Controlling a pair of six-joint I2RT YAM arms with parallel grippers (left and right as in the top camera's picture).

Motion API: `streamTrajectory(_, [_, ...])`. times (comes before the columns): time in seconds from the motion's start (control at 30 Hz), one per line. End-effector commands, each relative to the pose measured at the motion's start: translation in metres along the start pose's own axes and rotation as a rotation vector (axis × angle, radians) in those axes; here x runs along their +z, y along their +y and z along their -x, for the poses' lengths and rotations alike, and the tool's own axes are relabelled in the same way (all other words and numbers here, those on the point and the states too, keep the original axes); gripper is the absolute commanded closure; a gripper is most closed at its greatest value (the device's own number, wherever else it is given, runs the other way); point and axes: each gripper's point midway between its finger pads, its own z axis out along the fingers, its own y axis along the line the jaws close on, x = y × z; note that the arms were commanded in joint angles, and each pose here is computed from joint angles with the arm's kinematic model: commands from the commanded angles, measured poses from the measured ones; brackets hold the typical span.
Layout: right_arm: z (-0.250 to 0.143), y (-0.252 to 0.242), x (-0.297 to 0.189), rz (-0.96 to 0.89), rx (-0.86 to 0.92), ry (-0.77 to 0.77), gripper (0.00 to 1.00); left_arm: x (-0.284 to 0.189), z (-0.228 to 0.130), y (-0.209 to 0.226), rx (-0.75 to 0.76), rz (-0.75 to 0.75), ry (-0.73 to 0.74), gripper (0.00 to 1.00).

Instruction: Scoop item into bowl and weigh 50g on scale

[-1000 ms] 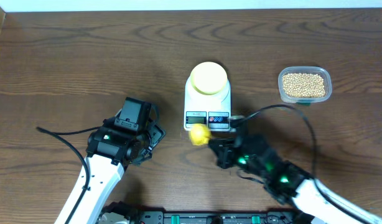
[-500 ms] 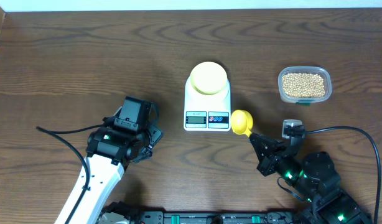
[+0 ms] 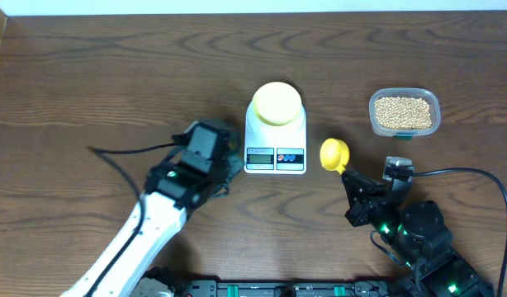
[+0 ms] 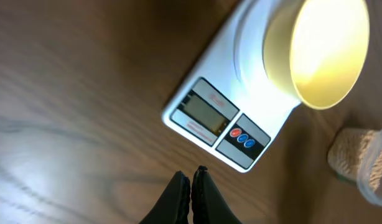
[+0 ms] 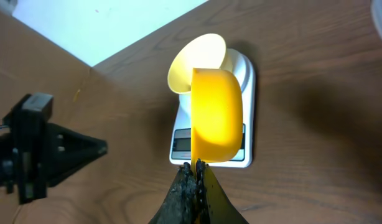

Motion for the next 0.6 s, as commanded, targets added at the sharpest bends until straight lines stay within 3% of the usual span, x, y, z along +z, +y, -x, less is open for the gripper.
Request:
streamTrajectory(0.0, [0.006, -0.004, -0.001, -0.024, -0.003, -0.030, 0.99, 0.022, -0.012, -0.007, 0.074, 0.011, 0.029, 0.93])
streamTrajectory(0.57, [0.013, -0.028, -0.004, -0.151, -0.005, -0.080, 0.99, 0.116, -0.070, -0.057, 0.234, -0.108, 0.127, 0.93])
